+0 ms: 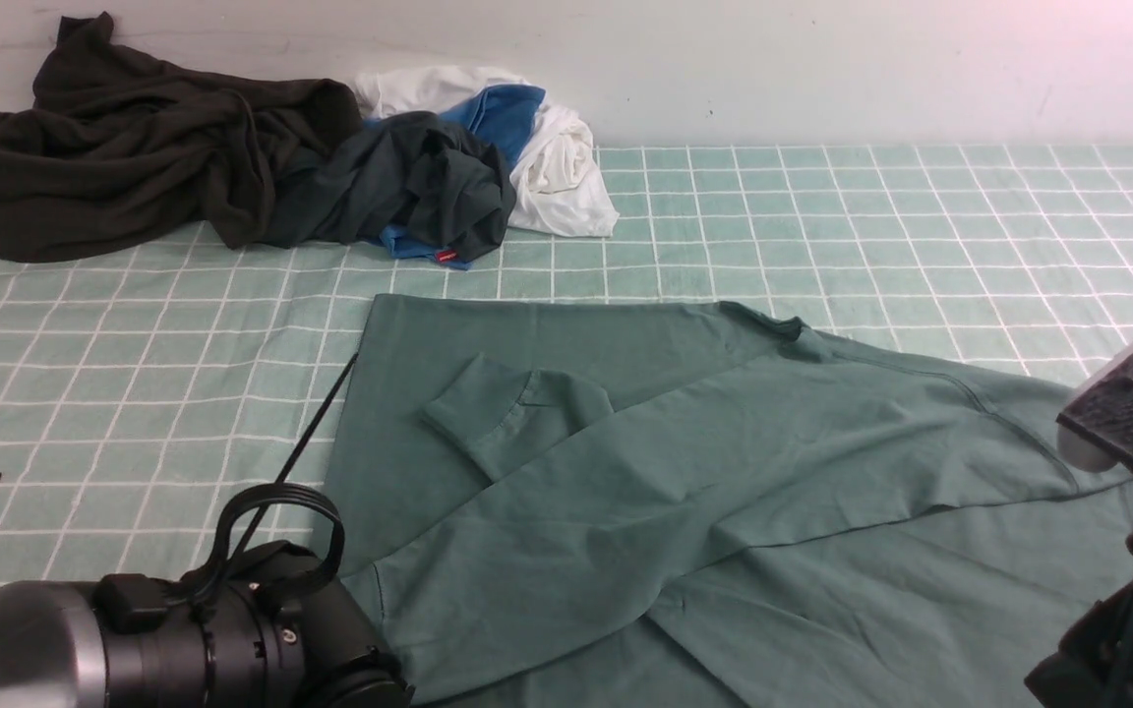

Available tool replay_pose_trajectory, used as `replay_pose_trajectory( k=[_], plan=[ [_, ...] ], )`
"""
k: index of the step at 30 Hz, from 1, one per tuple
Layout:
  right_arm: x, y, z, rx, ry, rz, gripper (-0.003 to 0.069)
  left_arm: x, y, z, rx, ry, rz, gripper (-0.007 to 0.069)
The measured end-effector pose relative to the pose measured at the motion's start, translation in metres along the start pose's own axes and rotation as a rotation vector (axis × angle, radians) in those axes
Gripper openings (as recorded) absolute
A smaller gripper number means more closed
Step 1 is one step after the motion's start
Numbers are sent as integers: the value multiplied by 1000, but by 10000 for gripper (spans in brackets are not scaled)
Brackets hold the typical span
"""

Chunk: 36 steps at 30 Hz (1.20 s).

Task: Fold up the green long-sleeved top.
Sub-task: Use both arms simultaneously to clamp the lower edge of the clothing fabric

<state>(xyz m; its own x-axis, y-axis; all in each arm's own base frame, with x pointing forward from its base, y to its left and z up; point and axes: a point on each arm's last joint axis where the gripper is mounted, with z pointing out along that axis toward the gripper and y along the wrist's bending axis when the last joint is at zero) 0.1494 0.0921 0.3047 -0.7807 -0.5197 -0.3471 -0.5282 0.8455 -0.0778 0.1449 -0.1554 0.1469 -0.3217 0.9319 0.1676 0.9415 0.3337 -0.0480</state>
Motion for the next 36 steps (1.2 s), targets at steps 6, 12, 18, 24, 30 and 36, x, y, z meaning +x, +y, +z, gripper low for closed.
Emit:
replay_pose_trajectory(
  k=[6,12,18,24,30,36],
  plan=[
    [0,-1,0,7,-1,-3,355,-2,2,-7,-11,-12,-56,260],
    [0,-1,0,9,-3,-4,355,-2,2,-16,-22,-48,-72,49],
    [0,-1,0,10,-3,-14,355,-3,3,-17,-31,-58,-73,6],
    [-1,2,2,-20,10,-120,365,6,5,-37,-94,-71,-125,6],
    [8,12,25,-129,96,-338,467,31,-4,-43,-104,-49,-132,6],
    [36,12,67,-127,225,-515,530,38,-7,-31,-102,-24,-124,6]
  ],
)
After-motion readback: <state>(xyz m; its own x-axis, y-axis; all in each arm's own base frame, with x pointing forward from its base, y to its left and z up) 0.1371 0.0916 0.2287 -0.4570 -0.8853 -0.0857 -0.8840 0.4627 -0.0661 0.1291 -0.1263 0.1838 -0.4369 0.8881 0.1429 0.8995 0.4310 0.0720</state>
